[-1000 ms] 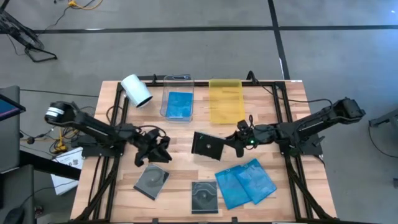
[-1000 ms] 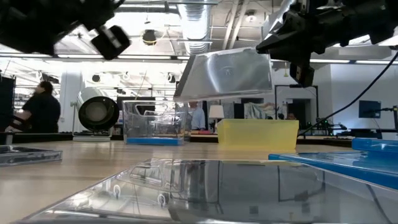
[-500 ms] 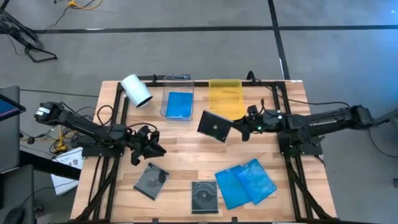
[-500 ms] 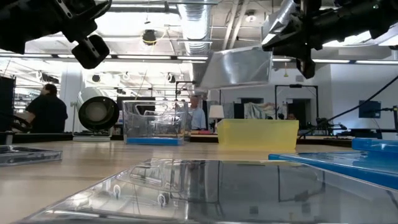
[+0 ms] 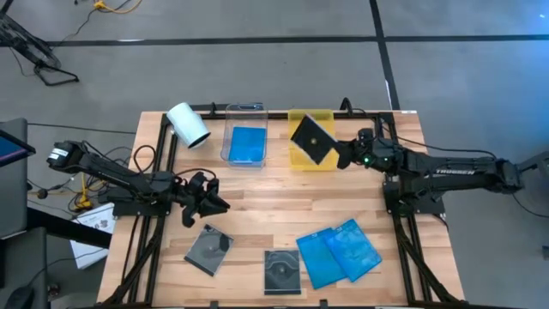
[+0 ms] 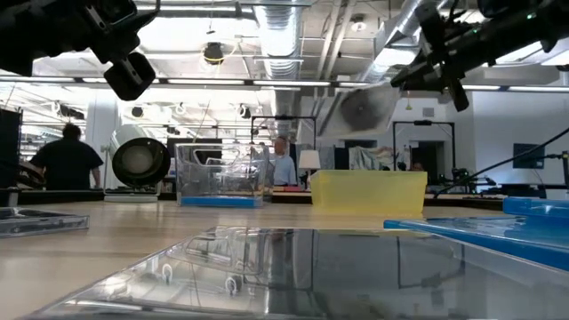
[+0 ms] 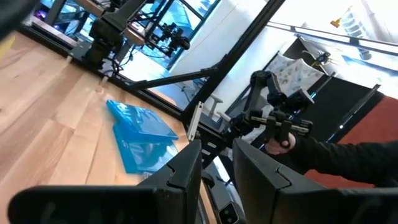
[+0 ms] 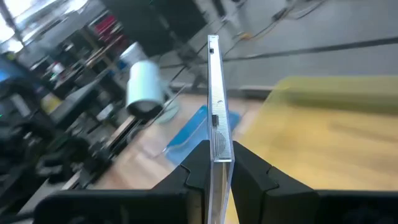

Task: Pick & place jewel cases by type
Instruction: Put the top right black CD case into the yellow bin

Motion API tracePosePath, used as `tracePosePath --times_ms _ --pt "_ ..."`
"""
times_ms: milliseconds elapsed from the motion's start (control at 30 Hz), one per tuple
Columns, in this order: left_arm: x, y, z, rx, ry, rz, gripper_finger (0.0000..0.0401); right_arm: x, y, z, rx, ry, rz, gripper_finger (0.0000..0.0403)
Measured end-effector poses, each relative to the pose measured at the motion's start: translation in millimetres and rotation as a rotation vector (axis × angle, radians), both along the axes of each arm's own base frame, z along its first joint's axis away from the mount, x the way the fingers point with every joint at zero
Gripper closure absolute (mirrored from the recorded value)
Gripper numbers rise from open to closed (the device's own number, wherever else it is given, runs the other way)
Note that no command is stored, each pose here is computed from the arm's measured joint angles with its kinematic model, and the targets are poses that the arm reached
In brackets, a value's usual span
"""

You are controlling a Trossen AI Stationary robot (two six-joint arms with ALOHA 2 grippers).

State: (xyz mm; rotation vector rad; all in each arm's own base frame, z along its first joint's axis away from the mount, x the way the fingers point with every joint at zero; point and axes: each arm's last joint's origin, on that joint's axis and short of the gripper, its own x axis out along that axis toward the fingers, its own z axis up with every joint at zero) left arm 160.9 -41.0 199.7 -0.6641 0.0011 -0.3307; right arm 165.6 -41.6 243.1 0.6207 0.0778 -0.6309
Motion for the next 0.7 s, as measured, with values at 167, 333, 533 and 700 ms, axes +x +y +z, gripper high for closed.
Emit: tracePosePath --times_ms 167,333,533,700 --pt "0 1 0 -0.002 0.000 0.018 0.0317 2 -7 -5 0.013 0.017 -0.098 0.0364" --pt "0 2 0 -0.006 0.001 0.056 0.0317 9 -13 -15 0.049 0.046 -0.203 0.0363" --pt "1 2 0 -0.009 -0.002 0.077 0.0317 21 -18 -29 0.087 0.067 -0.302 0.0364" --pt "1 2 1 -0.010 -0.003 0.081 0.0317 32 -22 -37 0.083 0.059 -0.343 0.0363"
